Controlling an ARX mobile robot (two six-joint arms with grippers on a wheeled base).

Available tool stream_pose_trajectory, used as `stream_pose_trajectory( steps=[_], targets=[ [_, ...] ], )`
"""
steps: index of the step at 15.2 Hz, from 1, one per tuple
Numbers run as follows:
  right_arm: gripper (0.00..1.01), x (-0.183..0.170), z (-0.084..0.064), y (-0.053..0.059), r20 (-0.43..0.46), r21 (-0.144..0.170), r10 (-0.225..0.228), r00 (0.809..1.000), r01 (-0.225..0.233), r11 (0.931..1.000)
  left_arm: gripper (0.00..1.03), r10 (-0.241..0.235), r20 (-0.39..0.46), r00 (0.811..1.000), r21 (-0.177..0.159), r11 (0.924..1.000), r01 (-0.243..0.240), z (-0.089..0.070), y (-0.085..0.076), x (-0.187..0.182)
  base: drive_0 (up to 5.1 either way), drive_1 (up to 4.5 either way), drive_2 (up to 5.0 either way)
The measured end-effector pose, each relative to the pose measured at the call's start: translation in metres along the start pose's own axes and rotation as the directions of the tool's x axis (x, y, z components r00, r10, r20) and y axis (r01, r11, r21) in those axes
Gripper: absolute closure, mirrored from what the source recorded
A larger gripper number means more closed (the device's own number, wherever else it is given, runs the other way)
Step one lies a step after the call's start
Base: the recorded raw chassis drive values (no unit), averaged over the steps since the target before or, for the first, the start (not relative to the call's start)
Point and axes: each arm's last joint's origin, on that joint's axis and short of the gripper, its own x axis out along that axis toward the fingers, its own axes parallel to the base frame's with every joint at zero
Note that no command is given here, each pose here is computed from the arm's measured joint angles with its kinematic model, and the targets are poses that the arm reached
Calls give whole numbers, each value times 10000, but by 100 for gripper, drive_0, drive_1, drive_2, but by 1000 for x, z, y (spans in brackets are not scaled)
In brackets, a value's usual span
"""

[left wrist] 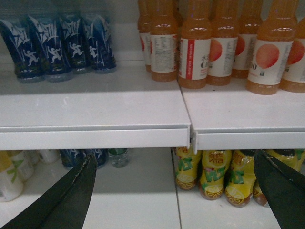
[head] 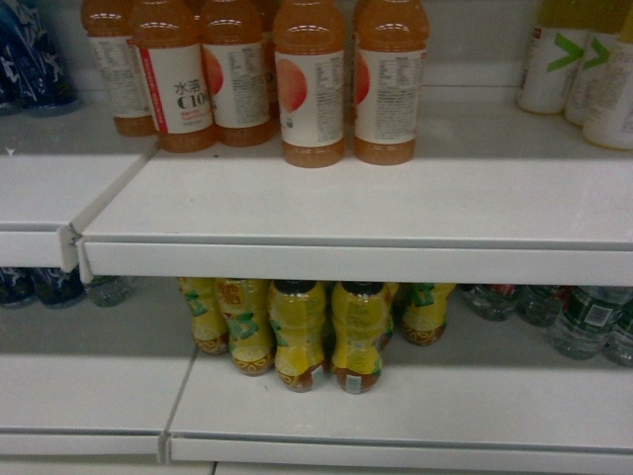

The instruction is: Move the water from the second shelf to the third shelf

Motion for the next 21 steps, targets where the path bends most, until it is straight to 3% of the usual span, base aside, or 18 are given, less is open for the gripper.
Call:
stream_pose_trajectory(
  steps=[21],
  targets=[
    [65, 0, 0, 0, -14, -12, -51, 10000, 51, 10000, 5, 0, -11, 10000, 0, 10000, 0, 0, 0, 0, -495, 190, 290]
  ],
)
